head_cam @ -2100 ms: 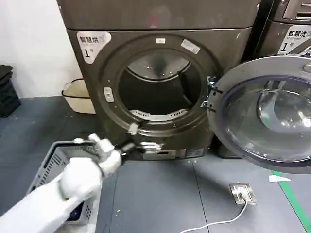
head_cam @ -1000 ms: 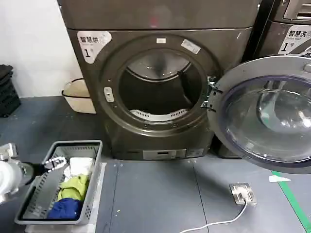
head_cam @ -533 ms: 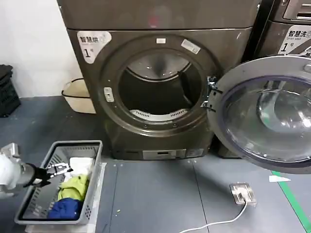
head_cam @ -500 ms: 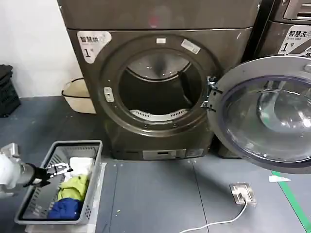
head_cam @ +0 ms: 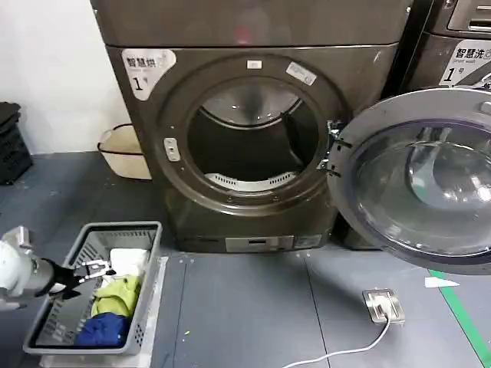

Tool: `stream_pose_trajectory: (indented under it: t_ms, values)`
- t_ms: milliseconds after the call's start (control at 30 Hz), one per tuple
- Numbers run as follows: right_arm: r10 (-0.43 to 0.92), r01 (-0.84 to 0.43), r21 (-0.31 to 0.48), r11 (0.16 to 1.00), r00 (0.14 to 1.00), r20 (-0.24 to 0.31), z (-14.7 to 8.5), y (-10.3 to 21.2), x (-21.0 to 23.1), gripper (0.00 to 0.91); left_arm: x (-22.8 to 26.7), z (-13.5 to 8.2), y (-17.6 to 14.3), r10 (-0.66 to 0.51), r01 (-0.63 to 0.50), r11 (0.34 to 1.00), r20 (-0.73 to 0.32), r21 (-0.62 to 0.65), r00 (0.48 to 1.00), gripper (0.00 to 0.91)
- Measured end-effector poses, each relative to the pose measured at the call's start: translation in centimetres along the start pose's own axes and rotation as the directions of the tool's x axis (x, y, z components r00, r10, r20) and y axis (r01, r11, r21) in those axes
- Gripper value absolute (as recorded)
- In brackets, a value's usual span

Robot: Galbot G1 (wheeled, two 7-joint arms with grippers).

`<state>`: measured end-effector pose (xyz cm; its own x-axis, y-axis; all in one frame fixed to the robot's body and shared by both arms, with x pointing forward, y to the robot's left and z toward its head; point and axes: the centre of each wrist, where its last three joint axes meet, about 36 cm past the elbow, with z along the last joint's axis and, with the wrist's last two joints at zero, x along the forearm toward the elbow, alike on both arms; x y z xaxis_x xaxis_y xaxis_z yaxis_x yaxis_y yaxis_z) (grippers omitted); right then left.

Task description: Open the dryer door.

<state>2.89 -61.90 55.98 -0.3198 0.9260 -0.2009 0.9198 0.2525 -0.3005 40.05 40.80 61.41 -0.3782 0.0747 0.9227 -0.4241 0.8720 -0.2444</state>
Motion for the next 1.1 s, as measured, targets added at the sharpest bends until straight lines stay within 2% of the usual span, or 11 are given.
stream_pose_trajectory:
  t_ms: [567,1100]
  values:
    - [-0.010,0.010,0.000,1.000,1.000,0.003,0.3,0.1,0.3,0.907,-0.9,-2.8,1.4,-0.032,0.035,0.997,-0.038,0.072,0.999,0.907]
    - [-0.015,0.015,0.000,1.000,1.000,0.004,0.4,0.0,0.3,0.907,-0.9,-3.5,1.4,-0.031,0.034,0.996,-0.038,0.081,0.999,0.907]
